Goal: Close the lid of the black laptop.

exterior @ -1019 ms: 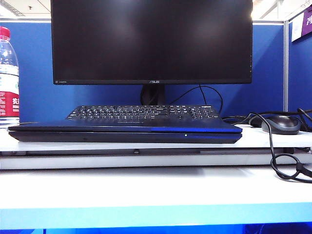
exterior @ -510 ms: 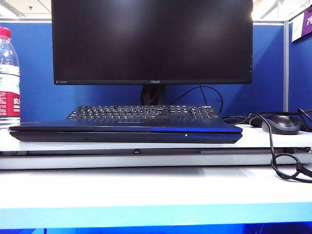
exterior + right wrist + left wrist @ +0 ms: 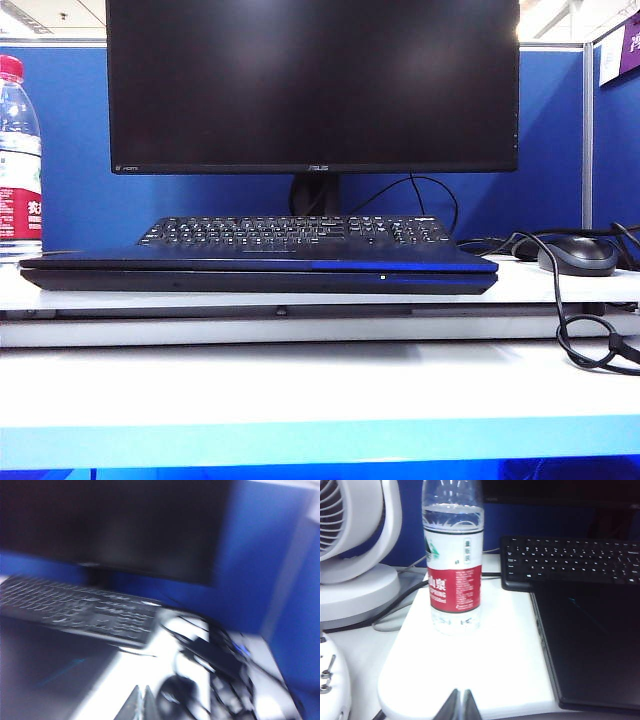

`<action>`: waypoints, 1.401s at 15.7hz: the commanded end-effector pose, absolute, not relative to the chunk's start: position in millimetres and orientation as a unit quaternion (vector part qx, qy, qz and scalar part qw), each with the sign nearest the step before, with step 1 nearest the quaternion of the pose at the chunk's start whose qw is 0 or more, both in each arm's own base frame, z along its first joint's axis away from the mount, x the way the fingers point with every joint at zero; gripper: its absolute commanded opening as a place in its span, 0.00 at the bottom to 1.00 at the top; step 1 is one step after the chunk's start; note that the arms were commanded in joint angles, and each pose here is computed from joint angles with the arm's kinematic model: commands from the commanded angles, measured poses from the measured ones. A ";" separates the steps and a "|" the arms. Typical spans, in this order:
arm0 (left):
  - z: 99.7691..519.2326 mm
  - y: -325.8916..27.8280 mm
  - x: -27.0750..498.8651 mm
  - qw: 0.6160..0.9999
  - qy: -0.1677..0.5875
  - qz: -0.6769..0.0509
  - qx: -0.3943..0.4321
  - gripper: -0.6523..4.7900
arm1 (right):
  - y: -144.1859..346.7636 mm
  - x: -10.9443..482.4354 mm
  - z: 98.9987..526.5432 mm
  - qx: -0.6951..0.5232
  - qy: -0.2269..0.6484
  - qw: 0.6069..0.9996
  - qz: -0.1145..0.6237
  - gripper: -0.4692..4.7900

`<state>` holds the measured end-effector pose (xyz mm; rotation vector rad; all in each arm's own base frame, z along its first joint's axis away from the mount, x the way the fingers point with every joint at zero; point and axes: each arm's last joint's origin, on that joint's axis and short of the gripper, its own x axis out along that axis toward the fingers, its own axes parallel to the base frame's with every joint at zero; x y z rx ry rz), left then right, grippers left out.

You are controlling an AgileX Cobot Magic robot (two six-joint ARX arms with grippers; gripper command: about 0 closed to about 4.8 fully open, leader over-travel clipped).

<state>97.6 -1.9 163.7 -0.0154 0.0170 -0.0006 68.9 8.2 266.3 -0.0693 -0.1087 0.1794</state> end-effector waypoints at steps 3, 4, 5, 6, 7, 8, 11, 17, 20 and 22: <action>165.0 -2.0 97.4 1.000 0.002 -0.002 -0.007 0.16 | 4.1 76.9 223.3 0.012 -0.022 0.998 0.064 0.09; 164.4 -2.0 97.4 1.000 0.005 -0.002 -0.007 0.16 | 4.2 80.8 213.2 0.018 -0.009 0.998 0.064 0.09; 164.3 -2.0 97.4 1.000 0.005 -0.002 -0.007 0.16 | 4.4 82.8 208.9 0.028 -0.009 0.997 0.065 0.09; 164.3 -2.0 97.4 1.000 0.005 -0.002 -0.007 0.16 | 4.4 84.3 206.4 0.036 -0.015 0.997 0.066 0.09; 164.3 -2.0 97.4 1.000 0.005 -0.002 -0.007 0.16 | 4.7 86.9 203.0 0.047 -0.031 0.996 0.070 0.09; 164.5 -2.0 97.4 1.000 0.005 -0.002 -0.007 0.16 | 5.1 89.6 198.2 0.049 -0.048 0.995 0.077 0.09; 164.3 -2.0 97.4 1.000 0.005 -0.002 -0.007 0.16 | 4.0 93.9 185.7 0.052 -0.052 0.995 0.059 0.09; 164.3 -2.0 97.4 1.000 0.005 -0.002 -0.007 0.16 | 0.9 97.3 171.7 0.068 -0.037 0.997 0.005 0.09; 164.3 -2.0 97.4 1.000 0.005 -0.002 -0.007 0.16 | 0.4 97.2 172.0 0.066 -0.038 0.997 0.001 0.09; 164.3 -2.0 97.4 1.000 0.005 -0.002 -0.007 0.16 | 0.4 97.2 172.0 0.066 -0.038 0.997 0.001 0.09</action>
